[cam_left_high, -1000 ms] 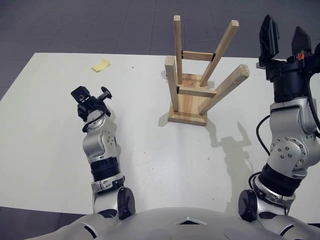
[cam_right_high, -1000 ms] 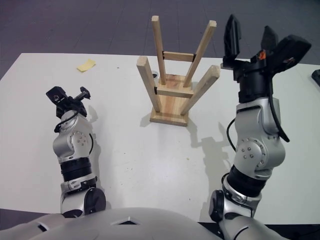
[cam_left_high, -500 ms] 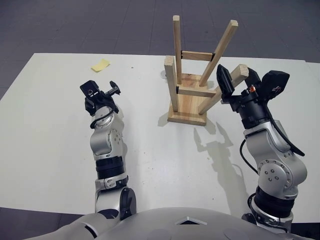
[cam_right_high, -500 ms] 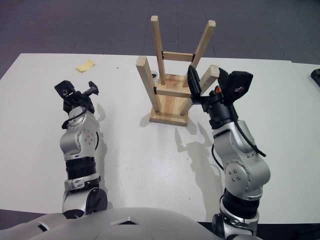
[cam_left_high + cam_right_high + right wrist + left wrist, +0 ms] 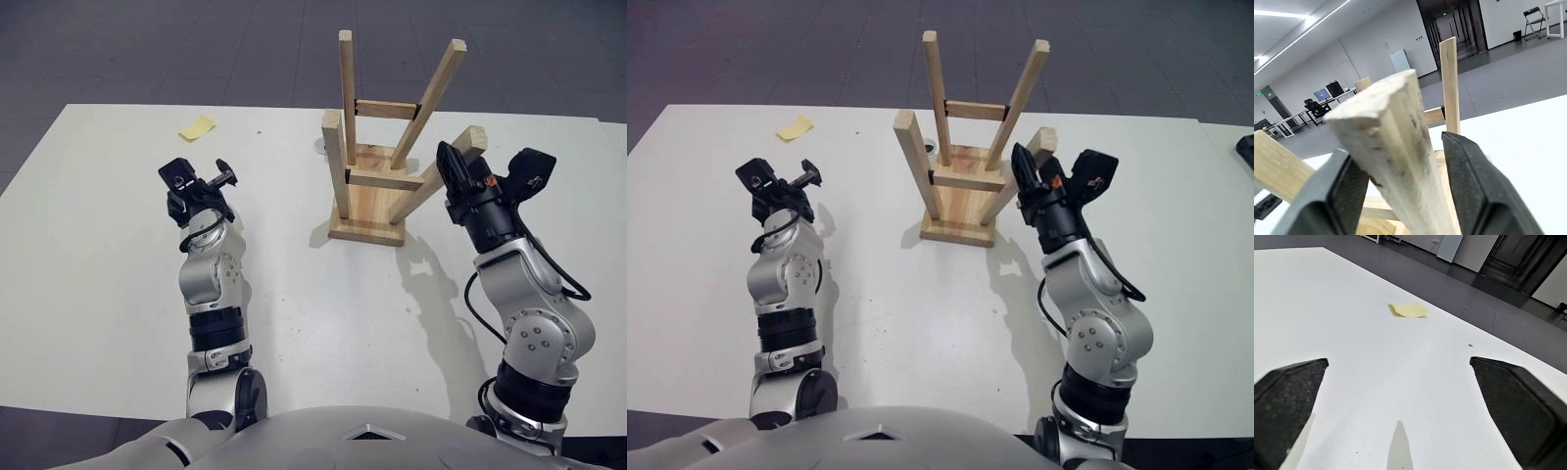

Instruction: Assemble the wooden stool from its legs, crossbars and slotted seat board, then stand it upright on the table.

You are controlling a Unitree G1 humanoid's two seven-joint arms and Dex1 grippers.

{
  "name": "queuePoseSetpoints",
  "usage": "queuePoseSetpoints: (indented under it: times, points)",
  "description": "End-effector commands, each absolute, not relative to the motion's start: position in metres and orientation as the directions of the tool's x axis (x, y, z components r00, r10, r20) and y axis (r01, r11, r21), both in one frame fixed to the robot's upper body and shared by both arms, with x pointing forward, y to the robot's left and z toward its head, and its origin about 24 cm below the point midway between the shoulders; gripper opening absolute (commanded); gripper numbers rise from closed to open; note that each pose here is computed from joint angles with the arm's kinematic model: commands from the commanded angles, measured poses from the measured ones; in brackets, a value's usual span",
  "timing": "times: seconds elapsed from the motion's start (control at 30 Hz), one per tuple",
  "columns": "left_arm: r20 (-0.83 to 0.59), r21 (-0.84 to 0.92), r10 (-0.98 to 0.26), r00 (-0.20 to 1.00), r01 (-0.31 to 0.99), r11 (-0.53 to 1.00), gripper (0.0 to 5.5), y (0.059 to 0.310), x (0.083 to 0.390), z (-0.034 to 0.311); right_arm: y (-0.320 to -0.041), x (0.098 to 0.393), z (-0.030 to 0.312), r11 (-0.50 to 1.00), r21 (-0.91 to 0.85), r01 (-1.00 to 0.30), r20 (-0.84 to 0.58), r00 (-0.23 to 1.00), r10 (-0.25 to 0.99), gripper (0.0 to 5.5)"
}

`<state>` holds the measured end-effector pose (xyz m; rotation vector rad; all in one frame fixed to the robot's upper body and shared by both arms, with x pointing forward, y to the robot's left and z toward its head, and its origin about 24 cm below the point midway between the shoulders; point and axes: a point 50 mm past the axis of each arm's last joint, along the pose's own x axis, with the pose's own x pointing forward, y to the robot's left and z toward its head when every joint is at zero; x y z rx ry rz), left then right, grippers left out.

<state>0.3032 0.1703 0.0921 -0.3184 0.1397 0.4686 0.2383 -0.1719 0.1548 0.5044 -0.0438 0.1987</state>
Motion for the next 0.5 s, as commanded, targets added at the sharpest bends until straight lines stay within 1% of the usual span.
queuePoseSetpoints:
  times: [0.03,0.1,0.23,0.3,0.43,0.5]
  points:
    - [-0.221,-0.282,0.414,0.883,-0.464,0.840,5.40,0.164,0.303,0.089,-0.176,0.242,0.150,0.786,0.599,-0.154,0.049,0.987,0.156,1.73]
    - [-0.221,-0.282,0.413,0.884,-0.463,0.840,5.40,0.164,0.303,0.089,-0.180,0.243,0.145,0.730,0.675,-0.108,0.013,0.991,0.135,1.58]
    - [-0.224,-0.277,0.412,0.883,-0.463,0.842,5.40,0.164,0.302,0.088,-0.188,0.246,0.134,0.572,0.820,-0.004,-0.073,0.991,0.111,1.52]
    - [-0.228,-0.274,0.411,0.883,-0.463,0.843,5.40,0.164,0.302,0.088,-0.193,0.247,0.123,0.478,0.874,0.085,-0.149,0.984,0.097,1.43]
    - [-0.231,-0.268,0.410,0.883,-0.463,0.845,5.40,0.164,0.301,0.087,-0.195,0.247,0.099,0.348,0.902,0.254,-0.310,0.944,0.115,1.08]
    - [-0.232,-0.265,0.406,0.884,-0.459,0.848,5.40,0.163,0.302,0.087,-0.195,0.246,0.078,0.297,0.869,0.397,-0.447,0.886,0.124,1.07]
